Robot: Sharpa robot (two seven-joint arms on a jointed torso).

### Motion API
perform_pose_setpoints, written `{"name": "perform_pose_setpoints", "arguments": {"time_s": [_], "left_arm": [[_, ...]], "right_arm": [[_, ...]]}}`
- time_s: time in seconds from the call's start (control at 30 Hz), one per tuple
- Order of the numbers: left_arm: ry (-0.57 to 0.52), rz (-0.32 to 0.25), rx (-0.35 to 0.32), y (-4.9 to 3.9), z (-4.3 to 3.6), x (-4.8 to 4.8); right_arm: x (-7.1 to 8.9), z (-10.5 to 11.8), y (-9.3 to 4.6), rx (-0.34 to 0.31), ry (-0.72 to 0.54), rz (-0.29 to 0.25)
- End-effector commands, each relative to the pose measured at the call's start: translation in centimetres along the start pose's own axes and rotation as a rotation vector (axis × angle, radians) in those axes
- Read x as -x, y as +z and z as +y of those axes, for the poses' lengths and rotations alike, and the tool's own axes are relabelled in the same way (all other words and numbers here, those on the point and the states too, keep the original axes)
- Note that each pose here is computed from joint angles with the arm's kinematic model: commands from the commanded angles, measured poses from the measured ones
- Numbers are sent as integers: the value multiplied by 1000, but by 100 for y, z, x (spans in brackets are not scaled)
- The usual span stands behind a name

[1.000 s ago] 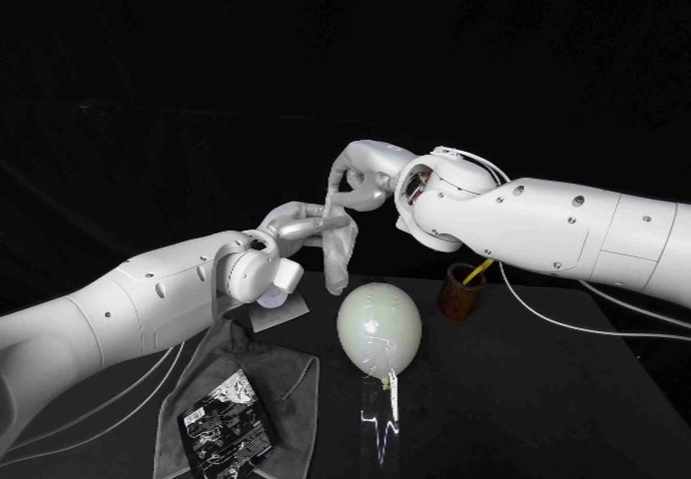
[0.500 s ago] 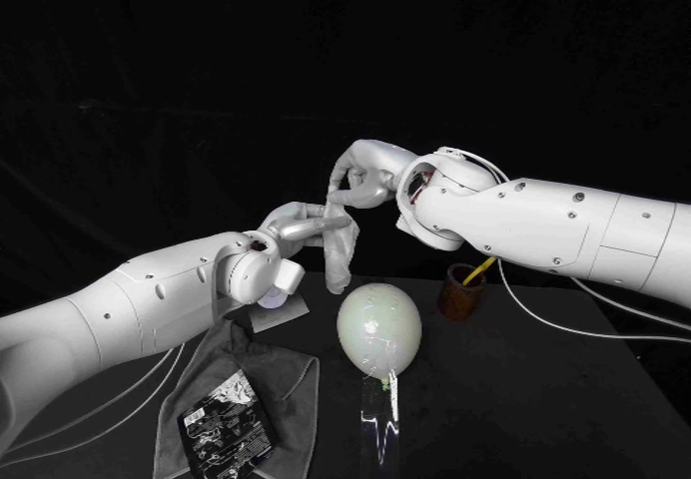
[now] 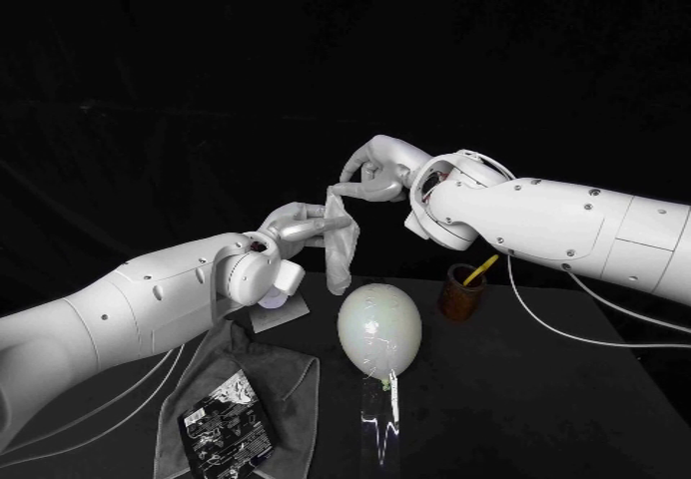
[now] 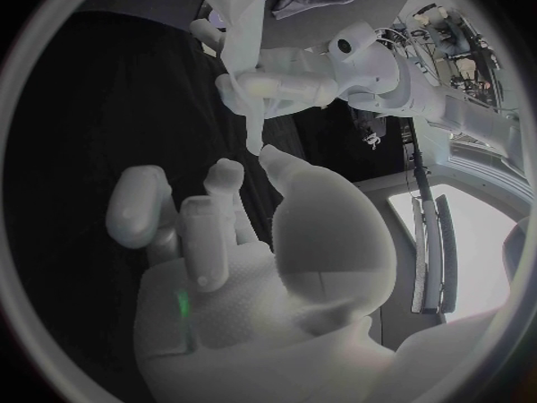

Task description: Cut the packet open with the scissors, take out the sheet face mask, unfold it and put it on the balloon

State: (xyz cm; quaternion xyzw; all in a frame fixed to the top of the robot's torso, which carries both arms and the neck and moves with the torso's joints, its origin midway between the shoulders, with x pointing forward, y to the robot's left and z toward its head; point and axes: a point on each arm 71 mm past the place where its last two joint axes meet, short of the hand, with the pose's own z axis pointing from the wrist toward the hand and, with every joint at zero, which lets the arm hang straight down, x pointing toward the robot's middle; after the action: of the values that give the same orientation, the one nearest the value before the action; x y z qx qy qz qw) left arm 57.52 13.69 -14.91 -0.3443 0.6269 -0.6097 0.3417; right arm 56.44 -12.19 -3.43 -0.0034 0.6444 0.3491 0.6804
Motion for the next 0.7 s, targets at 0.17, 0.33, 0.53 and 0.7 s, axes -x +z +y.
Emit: {"name": "perform_pose_setpoints", "arguments": {"time_s": [0.17, 0.33, 0.53, 0.7], "left_arm": [[-36, -20, -26, -16, -31, -8], [-50, -35, -33, -40, -38, -1], [-65, -60, -44, -82, -48, 22], [-79, -80, -54, -127, -59, 35]], "right_arm": [[104, -187, -132, -36, 228, -120], [54, -348, -308, -61, 342, -140], [-108, -502, -534, -86, 433, -138], [-267, -564, -685, -98, 484, -128]]}}
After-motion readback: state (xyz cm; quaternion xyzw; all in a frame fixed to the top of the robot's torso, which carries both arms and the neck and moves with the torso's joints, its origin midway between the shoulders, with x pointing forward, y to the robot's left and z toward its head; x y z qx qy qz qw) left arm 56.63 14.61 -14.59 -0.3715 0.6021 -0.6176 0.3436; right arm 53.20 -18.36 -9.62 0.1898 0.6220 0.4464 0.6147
